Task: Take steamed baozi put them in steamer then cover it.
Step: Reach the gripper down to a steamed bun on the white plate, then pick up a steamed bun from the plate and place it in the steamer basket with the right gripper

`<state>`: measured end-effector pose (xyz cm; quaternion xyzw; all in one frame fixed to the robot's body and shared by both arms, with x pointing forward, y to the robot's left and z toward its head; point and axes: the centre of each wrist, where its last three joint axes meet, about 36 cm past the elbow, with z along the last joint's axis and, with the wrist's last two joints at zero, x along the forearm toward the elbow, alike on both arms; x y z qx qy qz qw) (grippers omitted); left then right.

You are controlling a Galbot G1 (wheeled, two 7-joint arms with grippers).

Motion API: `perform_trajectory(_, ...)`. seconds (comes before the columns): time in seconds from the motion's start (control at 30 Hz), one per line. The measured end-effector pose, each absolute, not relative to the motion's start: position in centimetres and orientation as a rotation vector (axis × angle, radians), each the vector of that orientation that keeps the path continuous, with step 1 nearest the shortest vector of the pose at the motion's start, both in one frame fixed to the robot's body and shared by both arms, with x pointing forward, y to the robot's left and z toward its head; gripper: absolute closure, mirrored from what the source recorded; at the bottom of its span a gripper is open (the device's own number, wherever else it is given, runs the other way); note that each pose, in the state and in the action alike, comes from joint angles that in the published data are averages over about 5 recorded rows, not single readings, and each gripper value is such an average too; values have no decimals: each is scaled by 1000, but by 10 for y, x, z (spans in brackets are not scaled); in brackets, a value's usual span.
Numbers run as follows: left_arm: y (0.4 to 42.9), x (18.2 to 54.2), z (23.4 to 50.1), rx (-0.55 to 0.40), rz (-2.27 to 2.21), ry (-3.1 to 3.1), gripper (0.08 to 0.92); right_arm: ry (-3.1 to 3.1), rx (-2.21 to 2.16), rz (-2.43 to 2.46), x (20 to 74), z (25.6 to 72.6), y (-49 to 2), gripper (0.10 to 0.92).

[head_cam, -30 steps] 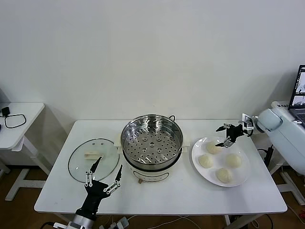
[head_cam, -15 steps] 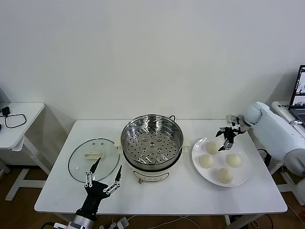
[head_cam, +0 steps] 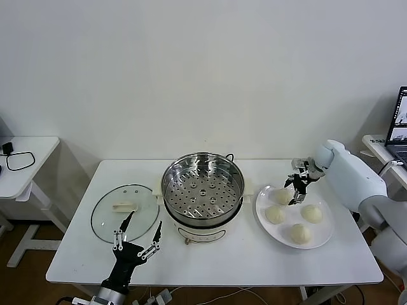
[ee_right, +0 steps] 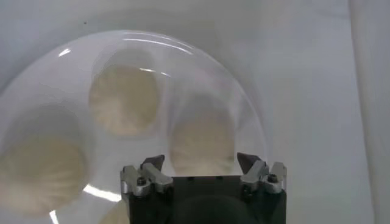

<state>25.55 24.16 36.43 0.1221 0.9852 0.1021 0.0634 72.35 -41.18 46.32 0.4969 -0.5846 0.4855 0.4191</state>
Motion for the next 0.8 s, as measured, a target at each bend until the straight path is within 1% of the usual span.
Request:
perform_trajectory(0.1,242,256,364,364,308,2976,177,-1460,1247,1228,724,462,-410,349)
perform_trajectory(0.2,243,255,365,360,308,2976,177,-1453,1252,1241,725,463,-409,385)
perform_trajectory(0.4,242,256,367,354,303,2973,177,-1432,1295,1325,728,487,-404,387)
perform_trajectory(0.5,241,256,368,353,301,2971,177,-1405,1346,1422,731,514,-398,386)
perform_trajectory(0.6,241,256,369,353,299,2969,177,-1366,1413,1550,735,551,-385,386)
perform_trajectory(0.8,239,256,372,352,295,2961,177,-1240,1584,1825,735,627,-332,386)
